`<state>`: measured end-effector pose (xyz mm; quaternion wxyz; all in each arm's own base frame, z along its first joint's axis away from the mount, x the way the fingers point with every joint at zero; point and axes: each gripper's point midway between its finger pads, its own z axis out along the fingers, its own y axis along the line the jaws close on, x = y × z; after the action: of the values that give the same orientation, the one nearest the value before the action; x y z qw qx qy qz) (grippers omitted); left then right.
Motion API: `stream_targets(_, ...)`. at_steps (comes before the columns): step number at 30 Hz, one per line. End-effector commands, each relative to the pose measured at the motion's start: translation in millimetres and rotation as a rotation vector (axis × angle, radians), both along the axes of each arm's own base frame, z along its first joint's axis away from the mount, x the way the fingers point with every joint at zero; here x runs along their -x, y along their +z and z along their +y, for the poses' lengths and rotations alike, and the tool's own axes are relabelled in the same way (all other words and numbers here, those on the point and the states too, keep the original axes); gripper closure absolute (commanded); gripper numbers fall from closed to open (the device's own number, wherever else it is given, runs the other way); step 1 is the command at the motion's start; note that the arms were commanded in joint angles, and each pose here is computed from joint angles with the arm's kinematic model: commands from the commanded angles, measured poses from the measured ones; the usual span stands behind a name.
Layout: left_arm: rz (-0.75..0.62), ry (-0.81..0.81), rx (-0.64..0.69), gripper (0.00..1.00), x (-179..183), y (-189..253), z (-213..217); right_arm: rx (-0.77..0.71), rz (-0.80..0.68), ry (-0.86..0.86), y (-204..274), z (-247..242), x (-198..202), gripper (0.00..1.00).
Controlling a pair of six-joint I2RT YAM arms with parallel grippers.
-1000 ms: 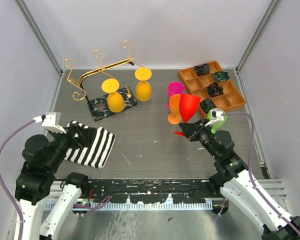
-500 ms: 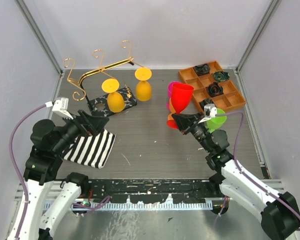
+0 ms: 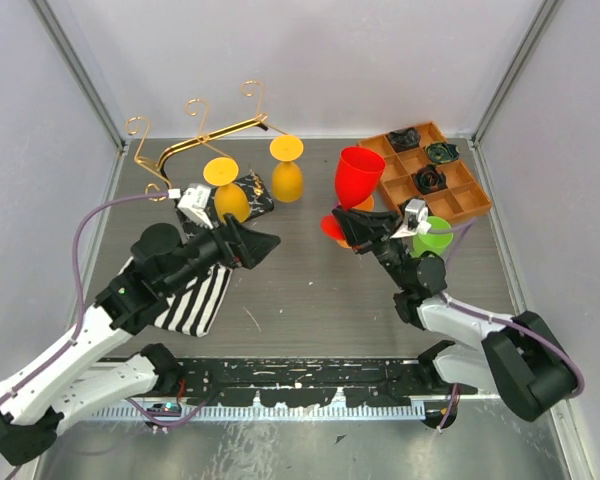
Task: Place the wine glass upside down on the wine glass rack
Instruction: Turn the wine glass upside down at the wine rack.
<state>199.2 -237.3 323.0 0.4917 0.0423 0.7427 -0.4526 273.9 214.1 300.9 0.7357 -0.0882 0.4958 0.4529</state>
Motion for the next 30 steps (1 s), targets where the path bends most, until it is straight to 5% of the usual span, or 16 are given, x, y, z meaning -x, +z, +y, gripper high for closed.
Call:
stream_targets(1,-0.077,0.058,0.159,0.1,-16.6,42.5,-16.8,-0.149,-0.315,0.07,83.2,-1.2,29.4,0.99)
stream_targets(9,-0.06,0.055,0.211,0.16,-26.7,55.9,-34.9,-0.086,-0.481,0.141,111.4,33.5,44.7,0.99)
stream_targets(30,0.016,0.021,0.308,0.44,-22.4,54.4,-46.2,-0.103,-0.626,0.155,143.4,61.6,75.2,0.99)
